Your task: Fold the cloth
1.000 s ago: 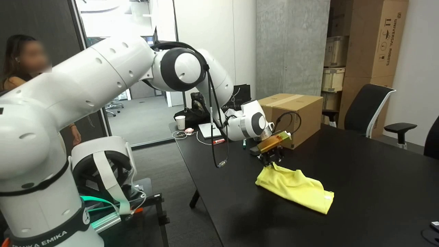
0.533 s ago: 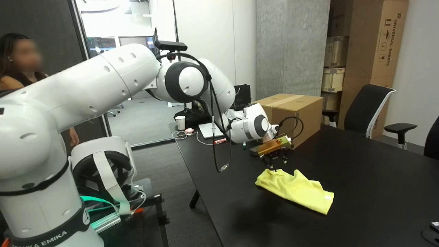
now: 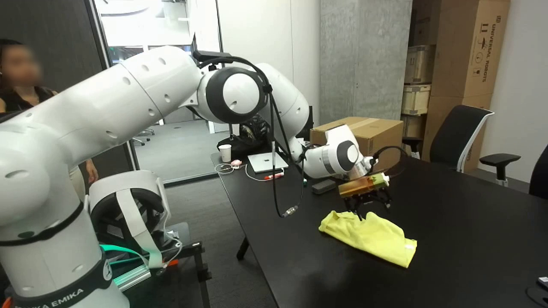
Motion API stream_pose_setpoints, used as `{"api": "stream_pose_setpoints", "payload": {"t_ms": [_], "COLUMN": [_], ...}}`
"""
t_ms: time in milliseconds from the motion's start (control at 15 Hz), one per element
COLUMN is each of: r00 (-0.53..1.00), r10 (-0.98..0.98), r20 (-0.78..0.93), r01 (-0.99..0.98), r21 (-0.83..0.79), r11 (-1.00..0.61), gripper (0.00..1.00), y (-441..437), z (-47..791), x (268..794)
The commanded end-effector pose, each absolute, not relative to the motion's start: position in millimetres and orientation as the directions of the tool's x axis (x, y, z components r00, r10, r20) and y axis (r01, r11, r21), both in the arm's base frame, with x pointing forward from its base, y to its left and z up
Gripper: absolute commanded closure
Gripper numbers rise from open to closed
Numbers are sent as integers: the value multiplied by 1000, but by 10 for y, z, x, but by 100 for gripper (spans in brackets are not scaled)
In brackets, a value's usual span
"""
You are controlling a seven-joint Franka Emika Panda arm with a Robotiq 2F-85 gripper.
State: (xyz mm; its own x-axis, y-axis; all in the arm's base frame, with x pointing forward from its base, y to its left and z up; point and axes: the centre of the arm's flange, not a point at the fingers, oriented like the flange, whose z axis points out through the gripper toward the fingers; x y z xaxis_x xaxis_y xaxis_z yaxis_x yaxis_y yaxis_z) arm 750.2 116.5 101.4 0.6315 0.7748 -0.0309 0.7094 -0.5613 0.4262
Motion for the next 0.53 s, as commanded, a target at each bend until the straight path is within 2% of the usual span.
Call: {"api": "stream_pose_setpoints", "payload": {"t_ms": [0,467], "r00": [758,934], "r10": [651,347], "r20": [-46,-84], "r01": [612,355], "r21": [396,342], "r11": [-685,-870], "gripper": [0,0], "y": [441,-447], "z": [1523,2324], "x": [7166,6542]}}
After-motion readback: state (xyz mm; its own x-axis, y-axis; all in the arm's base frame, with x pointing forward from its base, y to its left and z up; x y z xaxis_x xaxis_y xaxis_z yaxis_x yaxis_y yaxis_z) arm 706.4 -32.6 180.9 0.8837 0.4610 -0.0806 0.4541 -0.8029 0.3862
